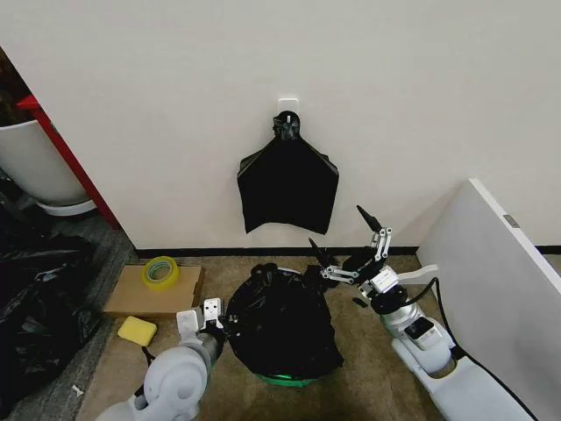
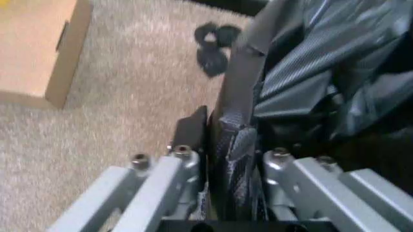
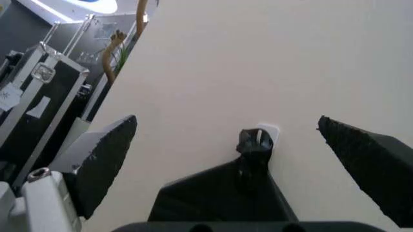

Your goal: Place the garbage bag over the trash bin.

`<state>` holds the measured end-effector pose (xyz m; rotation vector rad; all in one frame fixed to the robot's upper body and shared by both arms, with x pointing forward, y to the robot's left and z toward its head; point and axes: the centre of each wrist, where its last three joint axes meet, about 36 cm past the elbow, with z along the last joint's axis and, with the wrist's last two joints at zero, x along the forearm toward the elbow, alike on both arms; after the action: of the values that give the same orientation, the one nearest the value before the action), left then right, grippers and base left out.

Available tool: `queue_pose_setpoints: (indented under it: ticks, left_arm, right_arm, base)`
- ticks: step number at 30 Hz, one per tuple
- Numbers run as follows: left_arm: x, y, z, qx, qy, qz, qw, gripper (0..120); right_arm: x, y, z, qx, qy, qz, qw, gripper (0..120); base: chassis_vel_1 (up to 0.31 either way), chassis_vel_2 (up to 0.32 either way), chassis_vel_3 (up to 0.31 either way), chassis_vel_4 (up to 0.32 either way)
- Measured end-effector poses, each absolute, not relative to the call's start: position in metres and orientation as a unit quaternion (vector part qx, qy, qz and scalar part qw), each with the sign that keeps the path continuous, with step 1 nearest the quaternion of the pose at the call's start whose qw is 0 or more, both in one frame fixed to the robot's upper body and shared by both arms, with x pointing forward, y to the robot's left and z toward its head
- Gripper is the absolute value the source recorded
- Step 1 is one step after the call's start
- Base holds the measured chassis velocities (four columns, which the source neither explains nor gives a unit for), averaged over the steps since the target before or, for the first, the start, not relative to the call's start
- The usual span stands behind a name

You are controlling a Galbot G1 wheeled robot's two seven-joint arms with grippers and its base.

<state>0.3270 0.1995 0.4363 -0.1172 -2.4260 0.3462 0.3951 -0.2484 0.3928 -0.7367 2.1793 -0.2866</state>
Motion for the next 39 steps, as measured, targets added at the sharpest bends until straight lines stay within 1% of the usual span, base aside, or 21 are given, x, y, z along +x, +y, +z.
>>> queue_pose_setpoints:
  ticks: [2,3,9,10,11,13,14,16,17,21,24,26,28,29,30,32,33,35,36,38,39]
  left_arm:
    - [0.323,0.200,0.446,-0.047,-0.934,0.132,0.330,31]
    - [0.323,0.200,0.446,-0.047,-0.934,0.132,0.330,31]
    - [0.303,0.198,0.471,-0.057,-0.937,0.126,0.322,54]
    - [0.303,0.198,0.471,-0.057,-0.937,0.126,0.322,54]
    - [0.301,0.198,0.474,-0.058,-0.936,0.127,0.322,61]
    - [0.300,0.197,0.477,-0.060,-0.936,0.128,0.323,65]
    - [0.297,0.197,0.481,-0.062,-0.933,0.131,0.329,73]
    - [0.296,0.197,0.483,-0.061,-0.929,0.135,0.338,81]
    - [0.296,0.197,0.483,-0.061,-0.929,0.135,0.338,81]
    - [0.299,0.198,0.475,-0.045,-0.924,0.139,0.354,97]
    - [0.301,0.197,0.471,-0.040,-0.922,0.143,0.357,100]
    - [0.299,0.195,0.476,-0.043,-0.925,0.149,0.348,100]
    - [0.293,0.192,0.486,-0.048,-0.939,0.152,0.305,100]
    - [0.288,0.191,0.490,-0.053,-0.951,0.150,0.263,100]
    - [0.286,0.191,0.490,-0.061,-0.963,0.149,0.217,100]
    - [0.287,0.194,0.481,-0.083,-0.983,0.140,0.083,100]
    - [0.287,0.194,0.481,-0.083,-0.983,0.140,0.083,100]
    - [0.295,0.201,0.465,-0.087,-0.989,0.118,-0.021,100]
    - [0.299,0.205,0.457,-0.081,-0.989,0.106,-0.059,100]
    - [0.309,0.211,0.441,-0.056,-0.986,0.090,-0.125,100]
    - [0.312,0.211,0.437,-0.044,-0.985,0.089,-0.141,100]
  right_arm:
    - [0.396,-0.250,0.388,-0.289,0.865,-0.114,0.394,100]
    - [0.396,-0.250,0.388,-0.289,0.865,-0.114,0.394,100]
    - [0.398,-0.258,0.375,-0.281,0.876,-0.115,0.375,100]
    - [0.398,-0.258,0.375,-0.281,0.876,-0.115,0.375,100]
    - [0.398,-0.259,0.373,-0.280,0.877,-0.116,0.373,100]
    - [0.398,-0.260,0.372,-0.280,0.878,-0.116,0.371,100]
    - [0.399,-0.260,0.370,-0.279,0.879,-0.116,0.369,100]
    - [0.398,-0.260,0.369,-0.279,0.880,-0.115,0.367,100]
    - [0.398,-0.260,0.369,-0.279,0.880,-0.115,0.367,100]
    - [0.396,-0.263,0.369,-0.277,0.881,-0.116,0.365,100]
    - [0.396,-0.263,0.369,-0.276,0.881,-0.116,0.365,100]
    - [0.395,-0.264,0.370,-0.272,0.883,-0.113,0.364,100]
    - [0.393,-0.264,0.371,-0.255,0.895,-0.103,0.352,100]
    - [0.390,-0.263,0.372,-0.241,0.904,-0.094,0.340,100]
    - [0.386,-0.263,0.372,-0.229,0.914,-0.086,0.325,100]
    - [0.378,-0.260,0.377,-0.181,0.938,-0.068,0.288,100]
    - [0.378,-0.260,0.377,-0.181,0.938,-0.068,0.288,100]
    - [0.371,-0.252,0.383,-0.134,0.958,-0.053,0.248,100]
    - [0.367,-0.247,0.386,-0.116,0.967,-0.040,0.224,100]
    - [0.361,-0.238,0.392,-0.091,0.980,-0.011,0.178,100]
    - [0.359,-0.235,0.394,-0.079,0.983,-0.001,0.163,100]
  base:
    - [0.000,0.000,0.000,0.000]
    - [0.000,0.000,0.000,0.000]
    - [0.000,0.000,0.000,0.000]
    - [0.000,0.000,0.000,0.000]
    - [0.000,0.000,0.000,0.000]
    - [0.000,0.000,0.000,0.000]
    - [0.000,0.000,0.000,0.000]
    - [0.000,0.000,0.000,0.000]
    - [0.000,0.000,0.000,0.000]
    - [0.000,0.000,0.000,0.000]
    - [0.000,0.000,0.000,0.000]
    - [0.000,0.000,0.000,0.000]
    - [0.000,0.000,0.000,0.000]
    - [0.000,0.000,0.000,0.000]
    - [0.000,0.000,0.000,0.000]
    - [0.000,0.000,0.000,0.000]
    - [0.000,0.000,0.000,0.000]
    - [0.000,0.000,0.000,0.000]
    - [0.000,0.000,0.000,0.000]
    - [0.000,0.000,0.000,0.000]
    - [0.000,0.000,0.000,0.000]
